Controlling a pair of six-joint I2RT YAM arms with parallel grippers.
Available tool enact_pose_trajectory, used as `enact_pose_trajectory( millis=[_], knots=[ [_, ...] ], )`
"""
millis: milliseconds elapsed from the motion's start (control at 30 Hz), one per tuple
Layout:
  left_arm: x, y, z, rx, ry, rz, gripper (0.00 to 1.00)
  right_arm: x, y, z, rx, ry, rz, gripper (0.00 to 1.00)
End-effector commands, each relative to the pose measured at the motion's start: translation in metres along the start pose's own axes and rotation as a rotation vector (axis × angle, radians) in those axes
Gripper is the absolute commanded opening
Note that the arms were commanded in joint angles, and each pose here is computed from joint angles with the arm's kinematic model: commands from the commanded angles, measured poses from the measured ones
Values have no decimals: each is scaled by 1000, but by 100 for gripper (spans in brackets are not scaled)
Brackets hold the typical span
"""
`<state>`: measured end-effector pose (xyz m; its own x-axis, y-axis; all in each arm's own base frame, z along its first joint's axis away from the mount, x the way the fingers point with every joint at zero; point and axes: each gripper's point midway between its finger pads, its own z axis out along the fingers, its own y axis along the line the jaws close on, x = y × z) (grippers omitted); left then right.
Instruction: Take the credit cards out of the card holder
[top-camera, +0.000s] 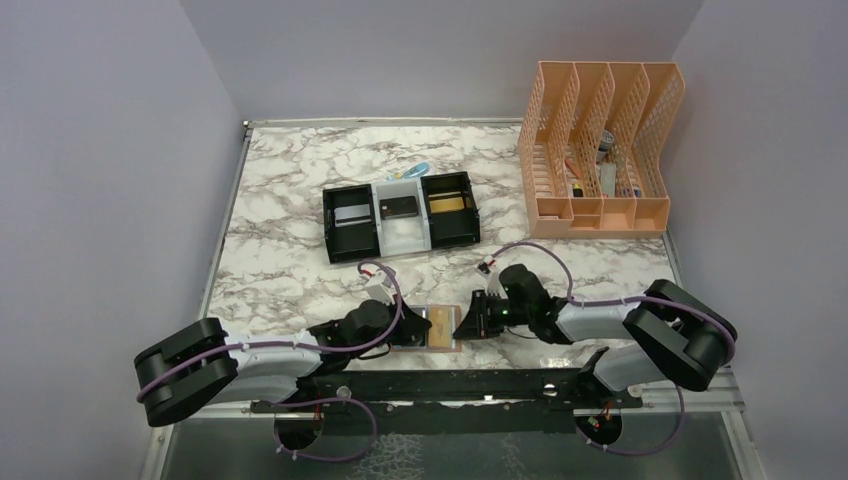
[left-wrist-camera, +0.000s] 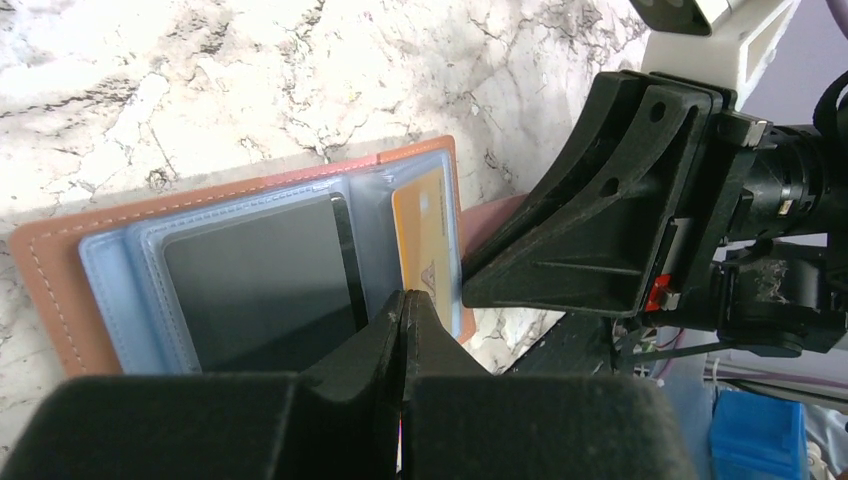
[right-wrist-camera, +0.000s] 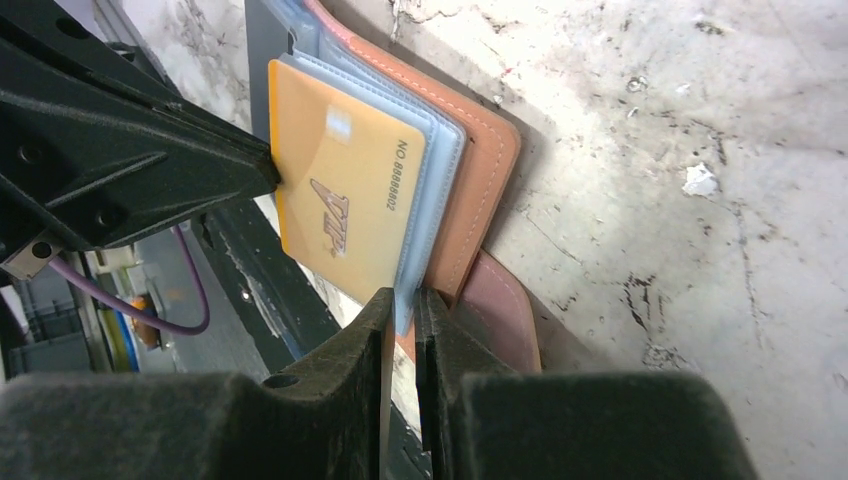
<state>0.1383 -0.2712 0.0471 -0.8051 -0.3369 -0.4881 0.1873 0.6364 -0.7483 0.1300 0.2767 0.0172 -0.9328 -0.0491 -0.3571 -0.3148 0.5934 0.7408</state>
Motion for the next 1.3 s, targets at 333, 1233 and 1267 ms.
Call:
enact_pose_trajectory(
  millis=[333, 1233, 1267],
  knots=[
    [4, -1, -4, 21, 9, -1, 0, -4, -12, -17, 125, -10, -58, 18],
    [31, 14, 20, -82, 151, 42, 41, 23, -57, 0, 247, 70, 35, 22],
    [31, 14, 19, -82, 150, 42, 43, 25, -59, 0, 252, 73, 38, 22]
  ],
)
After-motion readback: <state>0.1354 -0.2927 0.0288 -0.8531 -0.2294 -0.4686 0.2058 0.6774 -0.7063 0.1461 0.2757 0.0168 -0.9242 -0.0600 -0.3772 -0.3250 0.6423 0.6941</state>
